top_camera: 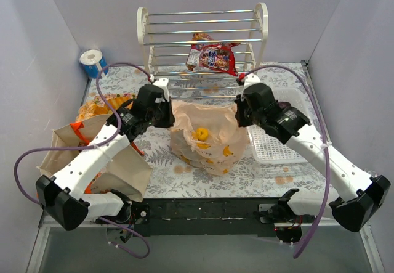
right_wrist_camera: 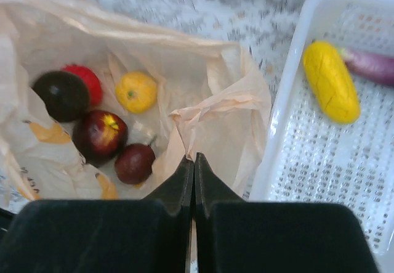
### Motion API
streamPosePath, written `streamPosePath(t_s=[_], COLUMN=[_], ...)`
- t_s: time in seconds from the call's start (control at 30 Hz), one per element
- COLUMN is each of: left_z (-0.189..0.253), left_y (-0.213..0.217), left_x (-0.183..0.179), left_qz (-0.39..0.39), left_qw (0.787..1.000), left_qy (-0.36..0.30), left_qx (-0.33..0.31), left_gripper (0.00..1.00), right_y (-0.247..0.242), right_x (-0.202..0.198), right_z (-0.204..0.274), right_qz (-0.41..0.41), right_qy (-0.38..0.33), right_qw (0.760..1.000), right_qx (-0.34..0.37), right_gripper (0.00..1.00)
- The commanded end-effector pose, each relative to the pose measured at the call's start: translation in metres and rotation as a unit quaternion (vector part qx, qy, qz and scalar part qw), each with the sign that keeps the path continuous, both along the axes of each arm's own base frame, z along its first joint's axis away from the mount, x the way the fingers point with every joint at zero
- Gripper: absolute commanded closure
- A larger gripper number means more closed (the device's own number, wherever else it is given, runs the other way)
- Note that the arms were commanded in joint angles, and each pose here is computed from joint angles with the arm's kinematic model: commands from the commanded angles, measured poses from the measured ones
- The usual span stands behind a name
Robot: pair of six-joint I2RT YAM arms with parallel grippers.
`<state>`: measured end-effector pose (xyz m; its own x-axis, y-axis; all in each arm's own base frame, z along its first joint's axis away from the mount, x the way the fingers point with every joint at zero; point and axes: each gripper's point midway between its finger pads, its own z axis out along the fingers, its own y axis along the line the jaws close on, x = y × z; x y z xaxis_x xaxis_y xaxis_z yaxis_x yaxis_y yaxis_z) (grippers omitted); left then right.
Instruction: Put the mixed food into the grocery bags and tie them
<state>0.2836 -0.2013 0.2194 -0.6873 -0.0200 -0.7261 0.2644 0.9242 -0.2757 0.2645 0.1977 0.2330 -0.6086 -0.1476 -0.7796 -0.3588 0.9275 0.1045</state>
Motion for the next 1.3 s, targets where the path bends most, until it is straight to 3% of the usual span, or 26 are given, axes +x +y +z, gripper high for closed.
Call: streamPosePath(t_s=[0.0,0.1,0.2,0.37,0.53,0.63,0.73,0.77,0.8,0.87,0.9,1.0,1.17,1.27], left_z=[0.163,0.218,0.226,0.185,0.106,0.099,0.111,0.123,0.128,0.143,0.152,0.184,0.24,0.244], left_y=[0.005,0.008,0.006,0.0,-0.008,-0.014,-0.025,-0.025,-0.024,-0.021,-0.018,-0.01,0.008,0.015], left_x=[-0.001,-0.022,-0.042,-0.05,-0.033,-0.029,-0.034,-0.035,-0.036,-0.035,-0.037,-0.037,-0.037,-0.011], left_qz=[0.004,-0.018,-0.042,-0.051,-0.04,-0.051,-0.089,-0.096,-0.099,-0.101,-0.102,-0.104,-0.102,-0.063], left_qw=[0.983,0.968,0.965,0.971,0.987,0.988,0.983,0.979,0.977,0.972,0.968,0.958,0.927,0.925], left_qy=[-0.16,-0.204,-0.195,-0.15,-0.085,-0.076,-0.084,-0.104,-0.118,-0.151,-0.169,-0.224,-0.34,-0.365], left_qx=[-0.096,-0.145,-0.172,-0.181,-0.131,-0.122,-0.139,-0.149,-0.148,-0.152,-0.153,-0.146,-0.124,-0.084], left_gripper=[1.0,1.0,1.0,1.0,1.0,1.0,1.0,0.73,0.54,0.26,0.12,0.02,0.02,0.02], right_y=[0.0,-0.004,-0.01,-0.019,-0.033,-0.031,-0.017,-0.017,-0.013,-0.012,-0.01,-0.007,0.03,0.058], right_x=[0.013,0.008,0.001,-0.002,0.0,0.0,-0.005,-0.008,-0.008,-0.008,-0.01,-0.013,-0.031,-0.038], right_z=[0.135,0.178,0.186,0.145,0.079,0.074,0.084,0.086,0.088,0.105,0.111,0.149,0.188,0.189], right_qz=[0.002,0.004,0.002,-0.019,-0.05,-0.032,0.019,0.031,0.044,0.062,0.071,0.093,0.236,0.298], right_qy=[-0.137,-0.172,-0.185,-0.154,-0.111,-0.097,-0.078,-0.072,-0.068,-0.087,-0.09,-0.128,-0.196,-0.215], right_qw=[0.988,0.98,0.977,0.984,0.992,0.995,0.997,0.997,0.997,0.994,0.993,0.987,0.95,0.928], right_qx=[0.068,0.096,0.11,0.092,0.033,0.014,0.005,-0.004,-0.006,-0.008,-0.005,0.014,0.05,0.053], right_gripper=[0.99,0.99,0.99,0.99,0.99,0.98,0.71,0.6,0.45,0.31,0.3,0.23,0.2,0.2])
